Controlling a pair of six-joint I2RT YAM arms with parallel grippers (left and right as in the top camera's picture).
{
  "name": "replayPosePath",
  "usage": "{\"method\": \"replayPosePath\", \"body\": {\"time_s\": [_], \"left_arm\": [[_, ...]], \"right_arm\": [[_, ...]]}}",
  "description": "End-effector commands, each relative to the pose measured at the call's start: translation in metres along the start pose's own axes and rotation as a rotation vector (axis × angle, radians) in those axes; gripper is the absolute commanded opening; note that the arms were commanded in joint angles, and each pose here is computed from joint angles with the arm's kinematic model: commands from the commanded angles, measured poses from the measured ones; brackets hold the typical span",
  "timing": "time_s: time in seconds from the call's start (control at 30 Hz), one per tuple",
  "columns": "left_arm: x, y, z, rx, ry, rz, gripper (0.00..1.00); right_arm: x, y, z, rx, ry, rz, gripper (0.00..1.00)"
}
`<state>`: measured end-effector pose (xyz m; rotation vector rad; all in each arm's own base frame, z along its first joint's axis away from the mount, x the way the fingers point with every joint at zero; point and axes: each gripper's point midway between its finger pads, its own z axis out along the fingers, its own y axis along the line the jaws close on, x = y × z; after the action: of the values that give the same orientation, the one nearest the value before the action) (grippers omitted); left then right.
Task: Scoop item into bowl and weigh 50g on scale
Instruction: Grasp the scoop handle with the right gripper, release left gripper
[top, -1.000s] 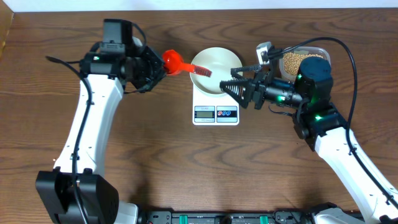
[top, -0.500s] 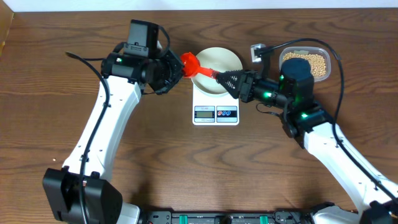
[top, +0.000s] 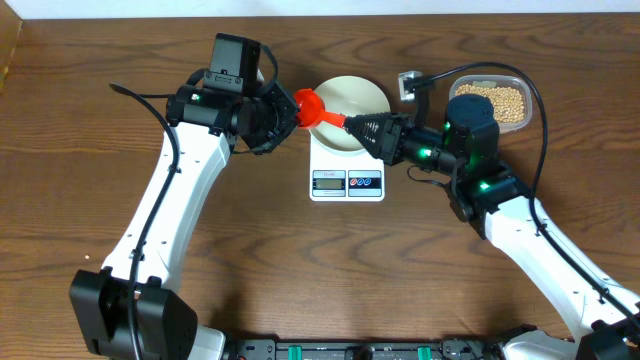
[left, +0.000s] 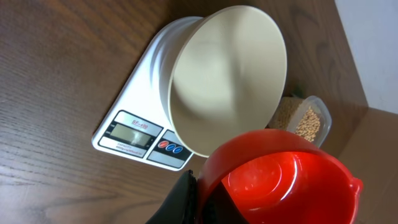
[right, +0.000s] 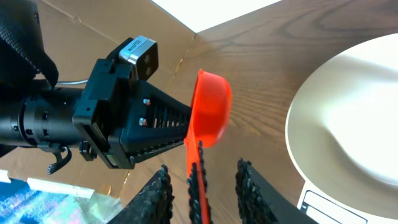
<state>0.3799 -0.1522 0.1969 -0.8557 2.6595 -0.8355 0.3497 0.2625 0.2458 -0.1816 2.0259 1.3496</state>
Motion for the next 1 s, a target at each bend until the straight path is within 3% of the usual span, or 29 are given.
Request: {"method": "replayPosePath", "body": {"time_s": [0.0, 0.73, 0.97], "left_arm": [[0.0037, -0.0001, -0.0020, -0.005, 0.001, 0.048, 0.08], [0.0046, 0.0002, -0.0018, -0.008, 0.004, 0.051, 0.07], [0.0046, 0.0002, -0.0018, -0.008, 0.004, 0.051, 0.07]], "right_arm": [[-0.0046, 0.0089, 0.0017, -0.014, -0.009, -0.038, 0.31], [0.0022, 0.0069, 0.0021, -0.013, 0.021, -0.020, 0.20], [0.0021, 0.0070, 0.0021, -0.013, 0.020, -0.020, 0.04]]}}
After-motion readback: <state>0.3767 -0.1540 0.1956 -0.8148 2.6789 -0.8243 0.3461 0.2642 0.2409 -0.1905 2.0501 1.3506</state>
